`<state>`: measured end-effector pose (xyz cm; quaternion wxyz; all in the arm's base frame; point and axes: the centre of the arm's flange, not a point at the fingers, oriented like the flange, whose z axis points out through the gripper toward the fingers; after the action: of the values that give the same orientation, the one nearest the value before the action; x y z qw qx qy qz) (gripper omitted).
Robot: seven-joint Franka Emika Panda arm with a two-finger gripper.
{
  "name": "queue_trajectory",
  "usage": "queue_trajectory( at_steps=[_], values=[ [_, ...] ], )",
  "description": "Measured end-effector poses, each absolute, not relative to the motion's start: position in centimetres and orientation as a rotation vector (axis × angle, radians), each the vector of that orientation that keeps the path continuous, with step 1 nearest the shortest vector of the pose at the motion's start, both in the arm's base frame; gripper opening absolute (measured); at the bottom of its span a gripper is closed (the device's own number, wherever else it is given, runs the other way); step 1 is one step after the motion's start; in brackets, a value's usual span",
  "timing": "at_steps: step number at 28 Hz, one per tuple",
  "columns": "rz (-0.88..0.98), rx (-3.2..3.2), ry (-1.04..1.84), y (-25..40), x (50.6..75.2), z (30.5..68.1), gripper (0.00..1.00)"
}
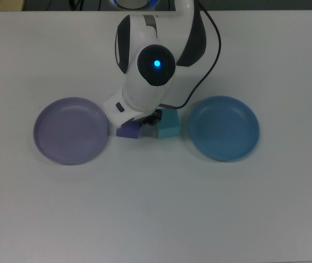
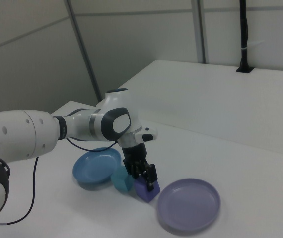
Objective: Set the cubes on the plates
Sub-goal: 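Lift the purple cube and set it onto the lavender plate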
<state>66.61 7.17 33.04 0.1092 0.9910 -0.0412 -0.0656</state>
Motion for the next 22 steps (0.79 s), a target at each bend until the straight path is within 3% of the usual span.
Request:
queue_trajectory(
  at_steps=[5,13,22],
  values=[
    [-0.124,2.934,-0.176,5.9,67.4,35.8,0.63],
    [-0.006,2.983,-0.372,-2.1,67.4,42.2,0.63],
    [-0.083,2.969,-0.464,-10.8,66.5,39.9,0.63]
  ],
)
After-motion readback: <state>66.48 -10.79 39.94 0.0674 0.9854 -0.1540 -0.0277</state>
